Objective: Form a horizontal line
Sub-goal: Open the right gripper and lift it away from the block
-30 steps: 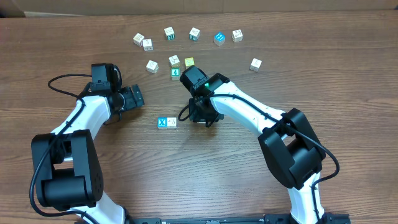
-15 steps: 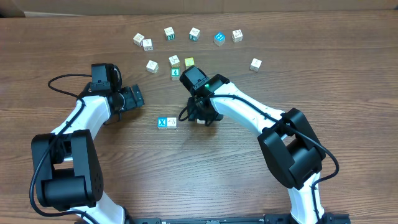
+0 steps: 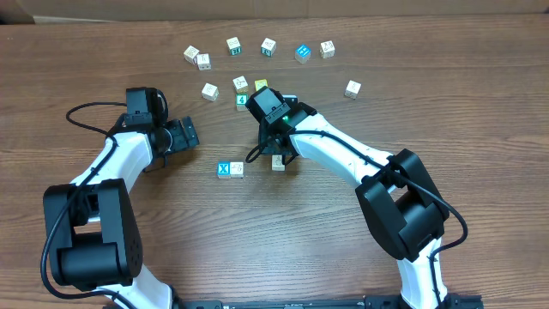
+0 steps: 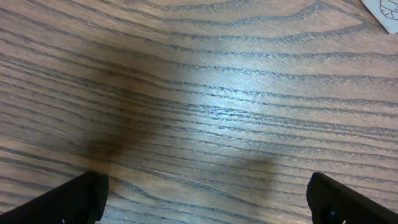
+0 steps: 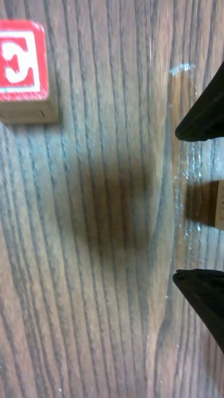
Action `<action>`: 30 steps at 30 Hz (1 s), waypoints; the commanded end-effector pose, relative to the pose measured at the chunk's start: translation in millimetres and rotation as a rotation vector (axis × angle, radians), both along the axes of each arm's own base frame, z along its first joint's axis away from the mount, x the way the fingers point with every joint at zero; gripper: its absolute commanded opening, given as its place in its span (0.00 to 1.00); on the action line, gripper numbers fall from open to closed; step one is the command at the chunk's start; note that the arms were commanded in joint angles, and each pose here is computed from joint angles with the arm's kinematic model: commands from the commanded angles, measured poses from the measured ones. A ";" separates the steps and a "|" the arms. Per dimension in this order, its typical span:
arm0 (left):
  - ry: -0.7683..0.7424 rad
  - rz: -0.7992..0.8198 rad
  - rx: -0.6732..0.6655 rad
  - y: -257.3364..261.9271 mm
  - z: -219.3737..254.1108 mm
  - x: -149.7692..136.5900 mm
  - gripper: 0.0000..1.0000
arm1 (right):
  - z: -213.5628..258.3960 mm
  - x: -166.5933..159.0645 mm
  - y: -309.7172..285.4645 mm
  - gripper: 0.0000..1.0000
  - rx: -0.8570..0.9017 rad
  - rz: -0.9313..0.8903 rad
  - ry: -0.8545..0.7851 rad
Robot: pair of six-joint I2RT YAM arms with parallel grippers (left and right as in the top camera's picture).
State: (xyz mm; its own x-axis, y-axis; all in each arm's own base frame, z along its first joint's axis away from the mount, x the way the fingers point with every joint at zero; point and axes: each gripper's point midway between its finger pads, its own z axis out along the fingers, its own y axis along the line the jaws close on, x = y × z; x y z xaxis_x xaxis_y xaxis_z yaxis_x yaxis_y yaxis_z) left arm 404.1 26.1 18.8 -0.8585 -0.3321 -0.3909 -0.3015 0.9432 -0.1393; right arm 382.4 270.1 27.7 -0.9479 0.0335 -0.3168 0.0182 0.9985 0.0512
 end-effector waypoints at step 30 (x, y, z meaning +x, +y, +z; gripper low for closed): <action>0.016 0.005 -0.012 -2.0 -6.1 -2.6 1.00 | -8.7 -16.8 -58.8 0.78 -0.083 -0.160 0.157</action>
